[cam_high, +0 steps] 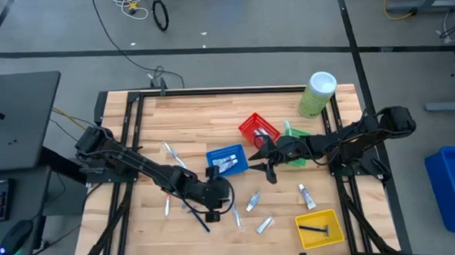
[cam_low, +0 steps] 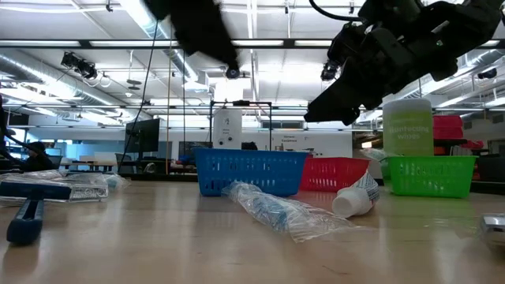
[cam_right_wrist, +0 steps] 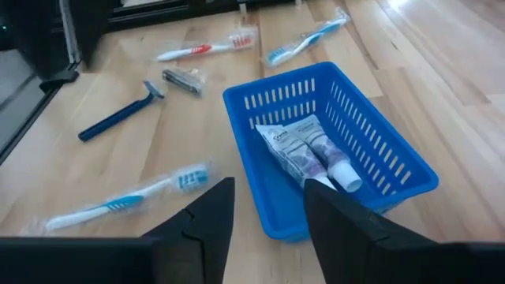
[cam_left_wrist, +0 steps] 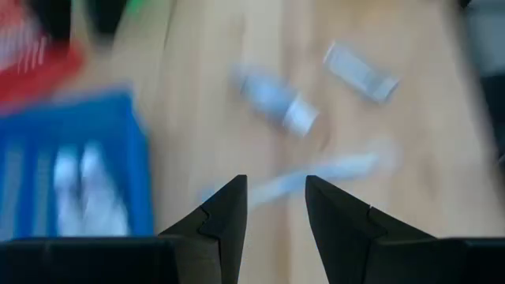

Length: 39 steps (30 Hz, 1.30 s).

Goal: Pick & Place Travel size toiletries
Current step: Put the blue toothbrush into the green bin

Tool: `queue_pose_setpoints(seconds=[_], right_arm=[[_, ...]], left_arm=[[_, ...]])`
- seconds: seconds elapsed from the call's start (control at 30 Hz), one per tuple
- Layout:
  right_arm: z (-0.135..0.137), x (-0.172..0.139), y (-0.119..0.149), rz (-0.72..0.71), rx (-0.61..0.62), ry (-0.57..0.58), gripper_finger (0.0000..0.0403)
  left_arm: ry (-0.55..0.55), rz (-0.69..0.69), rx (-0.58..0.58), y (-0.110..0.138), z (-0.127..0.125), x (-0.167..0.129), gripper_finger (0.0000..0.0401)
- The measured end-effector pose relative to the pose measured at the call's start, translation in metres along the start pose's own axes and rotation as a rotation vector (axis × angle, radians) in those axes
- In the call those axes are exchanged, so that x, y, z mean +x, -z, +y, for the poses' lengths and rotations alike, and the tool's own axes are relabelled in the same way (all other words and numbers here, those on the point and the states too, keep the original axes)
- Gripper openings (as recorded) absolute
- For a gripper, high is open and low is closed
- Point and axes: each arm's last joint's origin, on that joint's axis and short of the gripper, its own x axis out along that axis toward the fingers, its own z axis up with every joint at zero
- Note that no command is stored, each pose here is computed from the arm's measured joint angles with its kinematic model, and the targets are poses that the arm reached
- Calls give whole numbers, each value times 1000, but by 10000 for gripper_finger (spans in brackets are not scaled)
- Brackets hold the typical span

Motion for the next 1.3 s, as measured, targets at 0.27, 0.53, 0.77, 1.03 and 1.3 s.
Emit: queue_pose_setpoints(seconds=[0.27, 0.53, 0.77, 1.03, 1.3], right_arm=[[0, 0, 0, 0, -9, 0, 157], [0, 0, 0, -4, -27, 0, 154], [0, 0, -1, -7, -27, -1, 152], [0, 0, 0, 0, -27, 0, 151], [-2, 0, -1, -14, -27, 52, 149]], left_arm=[[-181, 423, 198, 40, 20, -11, 137], [-209, 719, 374, 55, 47, -22, 137], [12, 727, 330, 68, 87, -17, 137], [-44, 644, 221, 103, 138, -22, 137], [-75, 615, 225, 156, 151, -3, 137]])
